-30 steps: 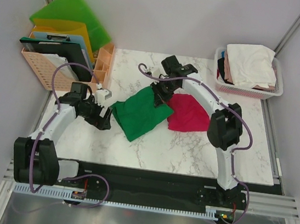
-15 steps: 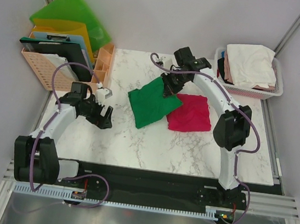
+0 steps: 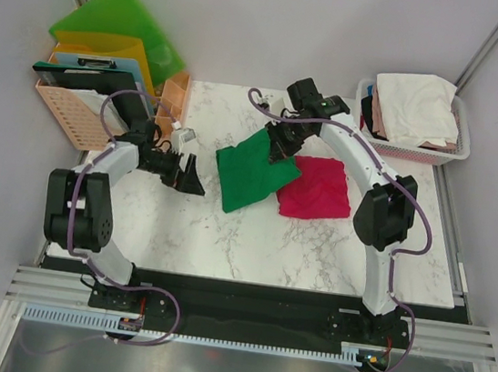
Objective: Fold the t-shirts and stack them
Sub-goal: Put the neatly folded tshirt into the corner of the board with both arms
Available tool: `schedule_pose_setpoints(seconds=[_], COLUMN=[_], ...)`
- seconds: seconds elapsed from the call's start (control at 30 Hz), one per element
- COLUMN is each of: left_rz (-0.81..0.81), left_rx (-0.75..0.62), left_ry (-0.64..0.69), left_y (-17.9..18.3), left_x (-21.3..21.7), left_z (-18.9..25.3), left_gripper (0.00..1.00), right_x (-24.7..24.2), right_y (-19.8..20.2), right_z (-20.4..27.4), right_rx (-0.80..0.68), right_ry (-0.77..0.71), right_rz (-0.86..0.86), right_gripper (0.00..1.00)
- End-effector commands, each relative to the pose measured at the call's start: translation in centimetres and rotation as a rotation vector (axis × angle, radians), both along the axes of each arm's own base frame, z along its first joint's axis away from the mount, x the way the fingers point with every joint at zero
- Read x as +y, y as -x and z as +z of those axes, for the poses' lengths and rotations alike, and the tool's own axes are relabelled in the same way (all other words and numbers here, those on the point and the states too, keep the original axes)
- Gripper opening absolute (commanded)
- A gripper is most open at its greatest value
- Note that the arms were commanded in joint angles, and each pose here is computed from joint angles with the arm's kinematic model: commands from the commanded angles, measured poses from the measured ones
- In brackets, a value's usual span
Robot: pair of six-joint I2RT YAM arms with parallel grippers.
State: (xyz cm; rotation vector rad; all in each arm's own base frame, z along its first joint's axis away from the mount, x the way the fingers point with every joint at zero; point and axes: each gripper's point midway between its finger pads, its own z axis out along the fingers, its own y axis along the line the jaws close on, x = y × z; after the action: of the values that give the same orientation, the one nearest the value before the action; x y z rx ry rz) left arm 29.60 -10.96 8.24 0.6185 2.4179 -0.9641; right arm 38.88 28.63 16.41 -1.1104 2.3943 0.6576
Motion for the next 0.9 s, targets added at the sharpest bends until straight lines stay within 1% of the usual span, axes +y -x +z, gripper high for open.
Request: schedule_pose_setpoints(seconds=[0.0, 0.03, 0.07, 0.13, 0.17, 0.27, 0.3, 0.4, 0.6, 0.63, 0.67, 0.7, 0.73, 0.77, 0.87], left_rz=[-0.067, -0.092, -0.093, -0.118, -0.115, -0.109, -0.133, -0.142, -0.142, -0.142, -0.144, -0.143, -0.143, -0.142, -0.14], left_rx=[0.048, 0.064, 0.126, 0.163, 0.194, 0.219, 0.249, 0.277, 0.288, 0.291, 0.29, 0.293, 0.294, 0.292, 0.292], left_ry=[0.295, 0.391, 0.437, 0.524, 0.538, 0.547, 0.542, 0.55, 0.542, 0.543, 0.545, 0.545, 0.546, 0.544, 0.536], left_y=[-1.1, -1.3, -1.5, -1.8, -1.9, -2.4, -1.9, -1.5, -1.0, -1.0, -0.9, -0.9, -0.9, -0.9, -1.0], left_x=[-3.4, -4.3, -4.6, -5.5, -5.6, -5.6, -6.6, -7.0, -7.1, -7.1, -7.1, -7.1, -7.1, -7.1, -7.1], left_z=[3.3, 4.6, 3.8, 4.6, 3.8, 3.1, 2.4, 1.6, 0.9, 0.8, 0.8, 0.8, 0.9, 0.9, 0.7], left_gripper=[1.0, 1.0, 1.0, 1.0, 1.0, 1.0, 1.0, 1.0, 1.0, 1.0, 1.0, 1.0, 1.0, 1.0, 1.0], right_x=[0.3, 0.3, 0.3, 0.2, 0.2, 0.3, 0.3, 0.2, -0.1, -0.2, -0.3, -0.3, -0.3, -0.4, -1.1], right_y=[0.5, 0.5, 0.7, 0.8, 0.8, 0.8, 0.7, 0.8, 1.1, 1.1, 1.2, 1.2, 1.3, 1.3, 1.1], right_z=[2.1, 2.0, 1.9, 1.9, 1.9, 2.0, 2.1, 2.0, 0.3, -0.2, -0.4, -0.4, -0.4, -0.5, -0.4], right_rx=[-0.033, -0.033, -0.025, -0.023, -0.022, -0.027, -0.028, -0.027, 0.0, 0.008, 0.011, 0.013, 0.013, 0.0, -0.031], right_ry=[-0.049, -0.048, -0.048, -0.049, -0.051, -0.052, -0.052, -0.052, -0.028, -0.017, -0.011, -0.014, -0.018, -0.017, 0.003], right_rz=[0.01, 0.009, 0.012, 0.009, 0.011, 0.007, 0.005, 0.004, 0.005, 0.001, -0.002, 0.0, -0.003, -0.013, -0.034], right_gripper=[0.0, 0.0, 0.0, 0.0, 0.0, 0.0, 0.0, 0.0, 0.0, 0.02, 0.17, 0.26, 0.29, 0.31, 0.32])
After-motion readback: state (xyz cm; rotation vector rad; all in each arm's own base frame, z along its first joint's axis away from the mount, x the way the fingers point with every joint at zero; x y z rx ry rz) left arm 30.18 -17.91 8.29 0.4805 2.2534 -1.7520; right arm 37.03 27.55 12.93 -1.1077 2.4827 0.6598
